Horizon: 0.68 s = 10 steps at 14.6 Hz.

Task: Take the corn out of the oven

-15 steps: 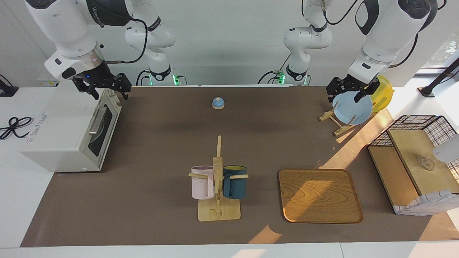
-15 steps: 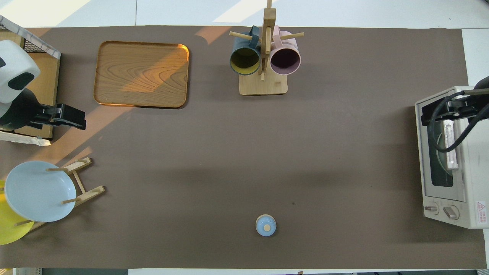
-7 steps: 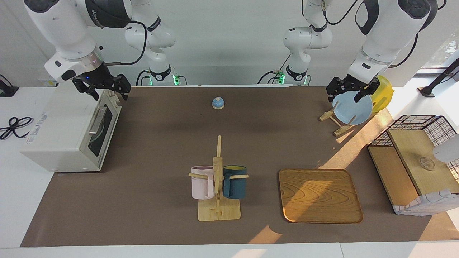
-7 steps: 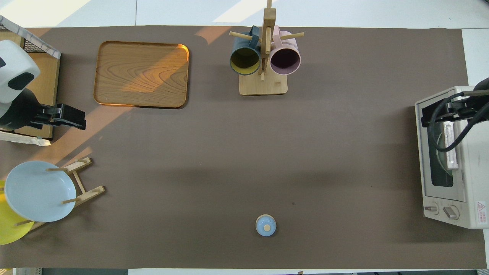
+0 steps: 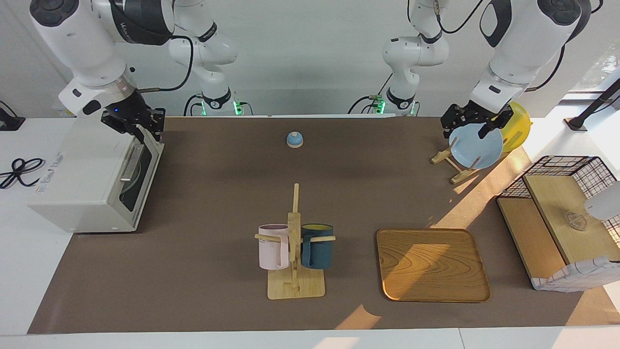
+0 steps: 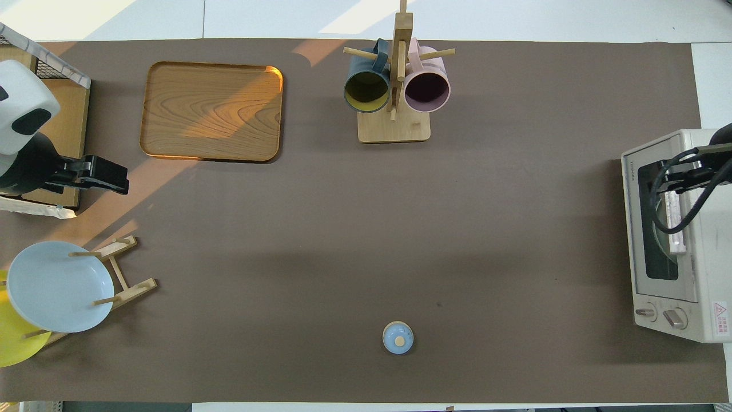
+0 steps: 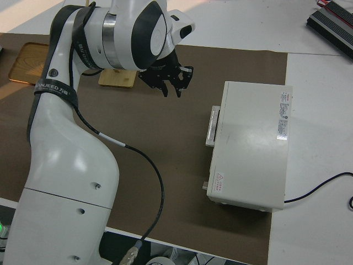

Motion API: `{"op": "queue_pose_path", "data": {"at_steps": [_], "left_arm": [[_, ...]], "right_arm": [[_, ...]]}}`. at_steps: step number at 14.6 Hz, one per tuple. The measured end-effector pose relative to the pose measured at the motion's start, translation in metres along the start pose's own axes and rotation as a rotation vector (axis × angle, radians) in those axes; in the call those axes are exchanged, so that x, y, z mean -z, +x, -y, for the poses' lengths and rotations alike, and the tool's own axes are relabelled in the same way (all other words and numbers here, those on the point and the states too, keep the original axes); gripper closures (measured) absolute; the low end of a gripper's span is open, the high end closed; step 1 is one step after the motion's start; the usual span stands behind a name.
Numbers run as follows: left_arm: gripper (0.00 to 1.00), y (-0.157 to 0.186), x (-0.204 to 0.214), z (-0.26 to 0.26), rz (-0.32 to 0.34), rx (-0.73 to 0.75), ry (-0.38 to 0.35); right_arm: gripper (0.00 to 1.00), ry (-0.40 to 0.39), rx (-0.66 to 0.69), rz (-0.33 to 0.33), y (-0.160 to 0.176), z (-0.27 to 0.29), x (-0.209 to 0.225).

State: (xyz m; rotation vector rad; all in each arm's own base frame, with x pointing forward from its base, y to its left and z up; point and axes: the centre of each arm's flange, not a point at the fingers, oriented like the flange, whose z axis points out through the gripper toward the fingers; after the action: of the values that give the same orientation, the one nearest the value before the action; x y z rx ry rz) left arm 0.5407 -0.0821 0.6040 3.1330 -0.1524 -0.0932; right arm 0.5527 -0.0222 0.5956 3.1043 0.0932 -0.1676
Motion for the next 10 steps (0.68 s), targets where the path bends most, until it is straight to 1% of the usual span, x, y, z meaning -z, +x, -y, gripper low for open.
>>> {"op": "queue_pose_path", "data": {"at_steps": [2, 3, 7, 10], "left_arm": [[0.0, 0.0, 0.0, 0.0, 0.0, 0.0, 0.0], [0.0, 0.0, 0.0, 0.0, 0.0, 0.0, 0.0], [0.0, 0.0, 0.0, 0.0, 0.0, 0.0, 0.0], [0.0, 0.0, 0.0, 0.0, 0.0, 0.0, 0.0]], "right_arm": [[0.92, 0.0, -0.019, -0.017, 0.0, -0.011, -0.007], [0.99, 0.001, -0.035, -0.027, -0.001, -0.018, -0.013], [0.99, 0.004, -0.099, -0.051, -0.008, -0.052, -0.047], [0.99, 0.007, -0.115, -0.04, -0.011, -0.06, -0.065]]}}
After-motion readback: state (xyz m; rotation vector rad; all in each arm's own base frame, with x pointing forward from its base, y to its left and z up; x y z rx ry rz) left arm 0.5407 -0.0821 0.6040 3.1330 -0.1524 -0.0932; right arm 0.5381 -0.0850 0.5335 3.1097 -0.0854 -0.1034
